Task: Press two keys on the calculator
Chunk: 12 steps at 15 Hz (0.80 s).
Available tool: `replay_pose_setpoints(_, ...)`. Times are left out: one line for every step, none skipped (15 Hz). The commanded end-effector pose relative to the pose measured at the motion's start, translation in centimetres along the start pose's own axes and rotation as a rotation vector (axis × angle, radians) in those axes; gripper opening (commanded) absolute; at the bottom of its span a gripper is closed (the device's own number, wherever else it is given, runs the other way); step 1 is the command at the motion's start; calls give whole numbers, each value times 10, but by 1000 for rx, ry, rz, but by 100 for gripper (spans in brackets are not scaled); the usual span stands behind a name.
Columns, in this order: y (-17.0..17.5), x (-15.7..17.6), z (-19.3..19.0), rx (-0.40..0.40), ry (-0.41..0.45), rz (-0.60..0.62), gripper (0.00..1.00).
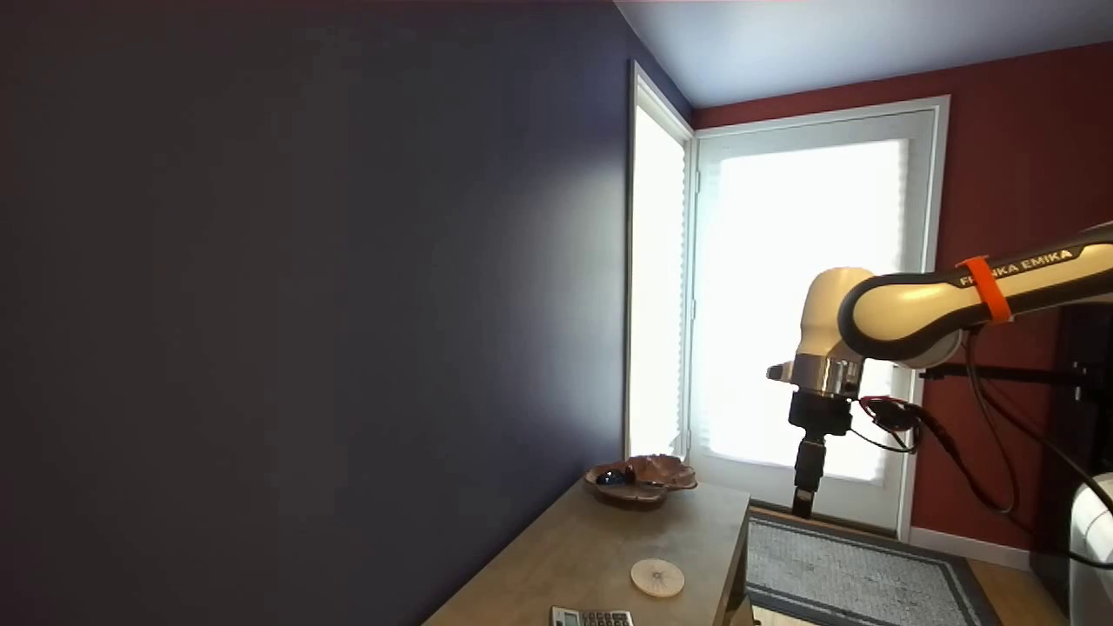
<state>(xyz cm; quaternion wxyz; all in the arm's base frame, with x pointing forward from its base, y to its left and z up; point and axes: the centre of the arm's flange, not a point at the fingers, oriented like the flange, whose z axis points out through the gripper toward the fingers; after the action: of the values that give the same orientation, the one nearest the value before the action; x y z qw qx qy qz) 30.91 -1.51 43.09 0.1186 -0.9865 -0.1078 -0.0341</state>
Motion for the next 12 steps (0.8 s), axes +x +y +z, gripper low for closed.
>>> replay_pose_setpoints(0,0,0,0,0,0,100)
replay_pose_setpoints(0,0,0,0,0,0,100)
replay_pose_setpoints(0,0,0,0,0,0,100)
replay_pose_setpoints(0,0,0,0,0,0,100)
replay_pose_setpoints(0,0,0,0,0,0,100)
replay_pose_setpoints(0,0,0,0,0,0,100)
replay_pose_setpoints(-6,7,0,6,2,-19,100)
replay_pose_setpoints(-16,15,0,2,1,-52,100)
replay_pose_setpoints(-28,23,1,-3,-7,-88,100)
replay_pose_setpoints(-38,29,2,-10,-12,-118,100)
replay_pose_setpoints(-52,38,5,-16,-21,-159,100)
replay_pose_setpoints(-65,45,8,-19,-23,-188,100)
